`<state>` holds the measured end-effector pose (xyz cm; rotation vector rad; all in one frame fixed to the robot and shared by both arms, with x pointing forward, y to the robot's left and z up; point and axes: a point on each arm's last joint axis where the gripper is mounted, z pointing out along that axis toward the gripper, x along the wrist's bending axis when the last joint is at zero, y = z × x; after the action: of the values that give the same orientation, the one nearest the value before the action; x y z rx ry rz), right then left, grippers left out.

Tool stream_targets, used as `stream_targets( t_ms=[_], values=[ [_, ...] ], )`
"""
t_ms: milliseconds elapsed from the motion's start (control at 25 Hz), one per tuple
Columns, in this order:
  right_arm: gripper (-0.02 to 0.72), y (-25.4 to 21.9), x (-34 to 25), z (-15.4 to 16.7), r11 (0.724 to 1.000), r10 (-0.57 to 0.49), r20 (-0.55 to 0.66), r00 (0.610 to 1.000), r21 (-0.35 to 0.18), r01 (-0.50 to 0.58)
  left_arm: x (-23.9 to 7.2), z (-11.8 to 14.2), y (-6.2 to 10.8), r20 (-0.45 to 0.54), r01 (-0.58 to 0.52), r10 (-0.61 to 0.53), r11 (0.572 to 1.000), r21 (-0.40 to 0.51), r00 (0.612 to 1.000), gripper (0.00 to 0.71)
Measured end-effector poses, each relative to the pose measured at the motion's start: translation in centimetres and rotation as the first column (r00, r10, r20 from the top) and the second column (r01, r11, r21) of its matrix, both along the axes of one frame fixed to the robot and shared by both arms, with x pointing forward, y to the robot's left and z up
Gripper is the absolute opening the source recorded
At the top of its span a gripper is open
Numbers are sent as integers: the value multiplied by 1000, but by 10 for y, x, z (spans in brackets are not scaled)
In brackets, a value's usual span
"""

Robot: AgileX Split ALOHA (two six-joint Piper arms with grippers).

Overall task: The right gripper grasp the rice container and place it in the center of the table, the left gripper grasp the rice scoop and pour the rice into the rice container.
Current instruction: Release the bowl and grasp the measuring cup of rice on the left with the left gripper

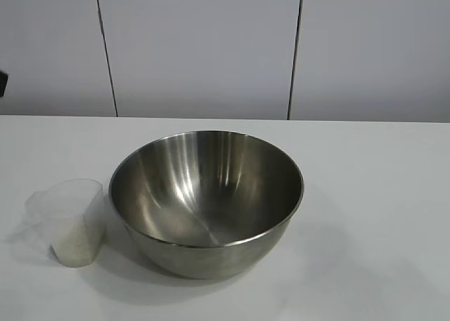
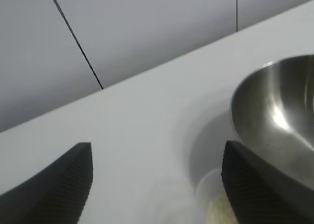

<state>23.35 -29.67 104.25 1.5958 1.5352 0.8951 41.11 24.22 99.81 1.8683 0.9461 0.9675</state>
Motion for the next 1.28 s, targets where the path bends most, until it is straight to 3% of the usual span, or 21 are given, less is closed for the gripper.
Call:
stream_targets(
  t_ms=[280,480,760,1040,1280],
  values=[
    [419,0,0,0,1000,-1,0,1000,-1,1,-25,-37,11,15,-37,38,997,-64,999,531],
    [419,0,0,0,1000,-1,0,1000,-1,1,-28,-45,22,26,-126,130,985,-115,991,531],
    [419,0,0,0,1000,-1,0,1000,-1,1,-11,-75,19,-75,-149,143,986,-75,987,531],
    [419,0,0,0,1000,-1,0,1000,-1,1,6,-110,14,-83,-142,135,987,-75,987,531],
    [419,0,0,0,1000,-1,3,1000,-1,1,5,-146,13,-233,-154,142,987,-36,962,531]
  ],
)
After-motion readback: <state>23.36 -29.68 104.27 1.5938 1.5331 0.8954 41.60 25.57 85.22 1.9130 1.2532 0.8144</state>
